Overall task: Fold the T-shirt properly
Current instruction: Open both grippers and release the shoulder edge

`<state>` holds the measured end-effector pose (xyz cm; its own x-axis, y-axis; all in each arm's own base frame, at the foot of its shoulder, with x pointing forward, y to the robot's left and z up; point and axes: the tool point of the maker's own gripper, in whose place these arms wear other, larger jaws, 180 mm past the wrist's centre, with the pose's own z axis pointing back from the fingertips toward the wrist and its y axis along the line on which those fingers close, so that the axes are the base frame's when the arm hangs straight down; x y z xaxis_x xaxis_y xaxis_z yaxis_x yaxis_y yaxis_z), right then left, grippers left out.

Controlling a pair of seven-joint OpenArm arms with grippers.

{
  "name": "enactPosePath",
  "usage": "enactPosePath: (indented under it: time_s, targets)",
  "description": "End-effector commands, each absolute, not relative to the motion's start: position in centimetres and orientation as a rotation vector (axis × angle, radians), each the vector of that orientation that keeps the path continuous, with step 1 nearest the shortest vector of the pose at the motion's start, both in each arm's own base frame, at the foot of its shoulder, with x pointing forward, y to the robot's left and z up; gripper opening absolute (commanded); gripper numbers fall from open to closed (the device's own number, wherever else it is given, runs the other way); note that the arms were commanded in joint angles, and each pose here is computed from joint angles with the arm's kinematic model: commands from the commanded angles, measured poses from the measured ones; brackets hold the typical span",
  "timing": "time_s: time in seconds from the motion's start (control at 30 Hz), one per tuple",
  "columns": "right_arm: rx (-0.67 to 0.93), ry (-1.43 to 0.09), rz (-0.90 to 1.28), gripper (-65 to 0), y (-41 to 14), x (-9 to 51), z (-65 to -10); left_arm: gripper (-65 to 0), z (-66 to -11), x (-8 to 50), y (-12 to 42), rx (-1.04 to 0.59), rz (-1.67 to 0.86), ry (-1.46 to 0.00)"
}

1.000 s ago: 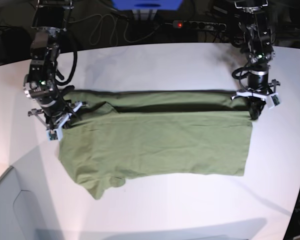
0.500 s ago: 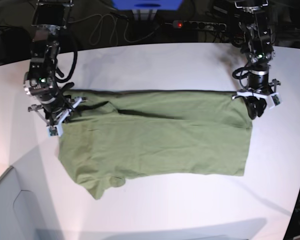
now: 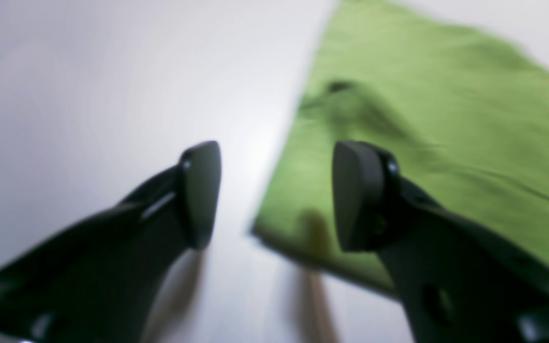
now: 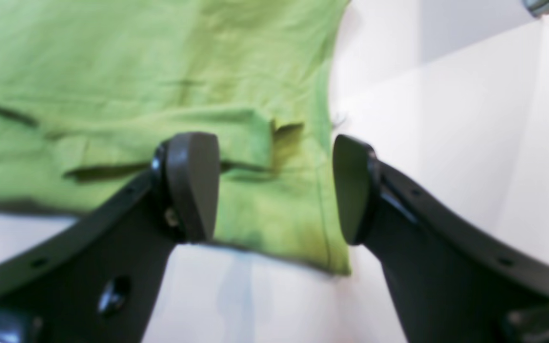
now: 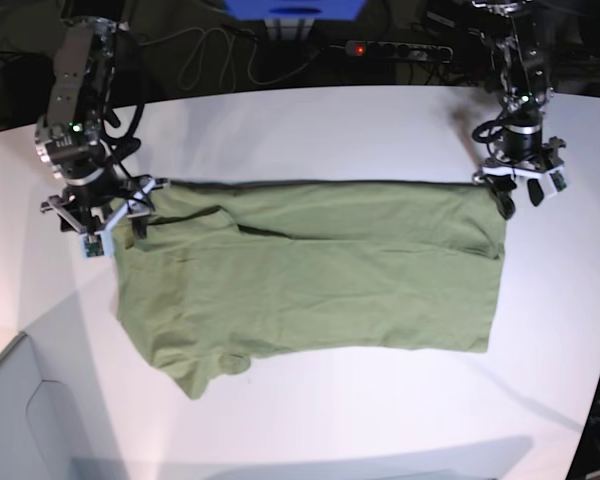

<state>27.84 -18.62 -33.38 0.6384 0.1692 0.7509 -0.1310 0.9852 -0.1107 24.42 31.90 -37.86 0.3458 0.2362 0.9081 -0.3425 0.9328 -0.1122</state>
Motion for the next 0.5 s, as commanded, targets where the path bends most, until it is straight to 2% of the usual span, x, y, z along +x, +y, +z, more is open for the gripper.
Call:
enactPosePath:
  time_s: [0.0,0.23,0.47]
  targets:
    - [-0.052,-0.904,0.199,-30.3,-18.5,28.0,-32.2,-28.0,-36.6,25.0,32.7,0.119,0.369,-1.207]
    - [-0.056,-0.869,0.206,-30.1,-18.5,26.1,-32.9,-28.1,-39.2,24.2,32.6,0.109,0.38,-1.14]
    - [-0.115,-0.836,0.128,-28.9,-22.0,25.5,-33.6,-28.1,-40.9,24.1,30.8,0.072,0.354,-1.095]
